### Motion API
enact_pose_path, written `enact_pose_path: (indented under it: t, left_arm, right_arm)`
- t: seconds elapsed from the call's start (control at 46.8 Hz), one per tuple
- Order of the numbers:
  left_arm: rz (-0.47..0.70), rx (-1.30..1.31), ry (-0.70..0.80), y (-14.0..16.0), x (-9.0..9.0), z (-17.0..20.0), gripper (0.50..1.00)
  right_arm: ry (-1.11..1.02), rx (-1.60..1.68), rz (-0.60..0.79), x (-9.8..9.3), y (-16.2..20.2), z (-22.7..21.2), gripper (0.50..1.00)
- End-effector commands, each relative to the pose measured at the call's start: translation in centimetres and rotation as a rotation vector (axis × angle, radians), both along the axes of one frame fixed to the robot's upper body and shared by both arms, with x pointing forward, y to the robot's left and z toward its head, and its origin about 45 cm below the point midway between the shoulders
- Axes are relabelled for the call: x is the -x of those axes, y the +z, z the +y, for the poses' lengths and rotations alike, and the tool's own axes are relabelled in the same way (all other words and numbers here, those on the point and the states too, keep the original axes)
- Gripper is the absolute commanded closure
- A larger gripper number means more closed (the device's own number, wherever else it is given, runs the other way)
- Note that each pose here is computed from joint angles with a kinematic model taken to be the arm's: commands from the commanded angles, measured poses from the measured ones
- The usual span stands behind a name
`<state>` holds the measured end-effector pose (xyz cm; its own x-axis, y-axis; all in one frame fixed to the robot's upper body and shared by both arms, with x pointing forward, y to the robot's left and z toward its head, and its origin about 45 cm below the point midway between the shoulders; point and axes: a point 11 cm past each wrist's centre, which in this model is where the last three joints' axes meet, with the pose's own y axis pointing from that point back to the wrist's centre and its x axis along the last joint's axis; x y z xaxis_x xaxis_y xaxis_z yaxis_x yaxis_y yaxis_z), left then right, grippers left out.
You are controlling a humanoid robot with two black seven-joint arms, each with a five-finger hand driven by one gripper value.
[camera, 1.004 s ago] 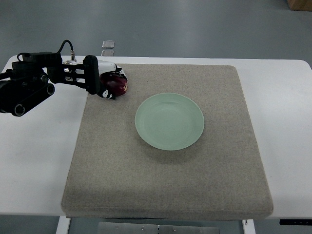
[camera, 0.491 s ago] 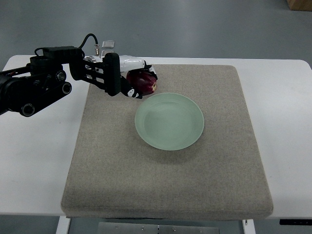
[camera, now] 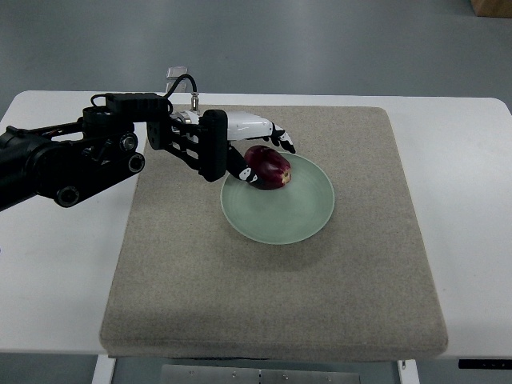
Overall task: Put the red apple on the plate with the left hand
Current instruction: 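Carry the apple with the left hand onto the green plate, then open the left hand and lift it off the apple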
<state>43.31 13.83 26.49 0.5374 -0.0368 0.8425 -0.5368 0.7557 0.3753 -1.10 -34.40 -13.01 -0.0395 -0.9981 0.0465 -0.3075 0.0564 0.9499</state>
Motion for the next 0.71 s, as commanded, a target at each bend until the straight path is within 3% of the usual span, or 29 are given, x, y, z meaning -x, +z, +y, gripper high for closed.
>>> enact_pose_path:
  t: [0.0,0.299,0.385,0.47,0.684]
  left_arm:
    - [0.008,0.007,-0.018,-0.3,0.3,-1.0,0.679]
    - [-0.001,0.010,-0.027,0.2,0.2,-1.4,0.652]
    - [0.001,0.021,-0.021,0.4,0.1,-1.4,0.577]
    - [-0.003,0.033,-0.011,0.7,-0.1,-1.2,0.542]
    - [-0.023,0.049,0.064,1.6,-1.8,0.9,0.508]
  right_arm:
    - [-0.001,0.000,0.000,0.0,0.0,0.0,0.536]
    - [0.001,0.000,0.000,0.0,0.0,0.0,0.536]
    - [-0.001,0.000,0.000,0.0,0.0,0.0,0.536]
    - [-0.001,0.000,0.000,0.0,0.0,0.0,0.536]
    - [0.001,0.000,0.000,0.0,0.0,0.0,0.536]
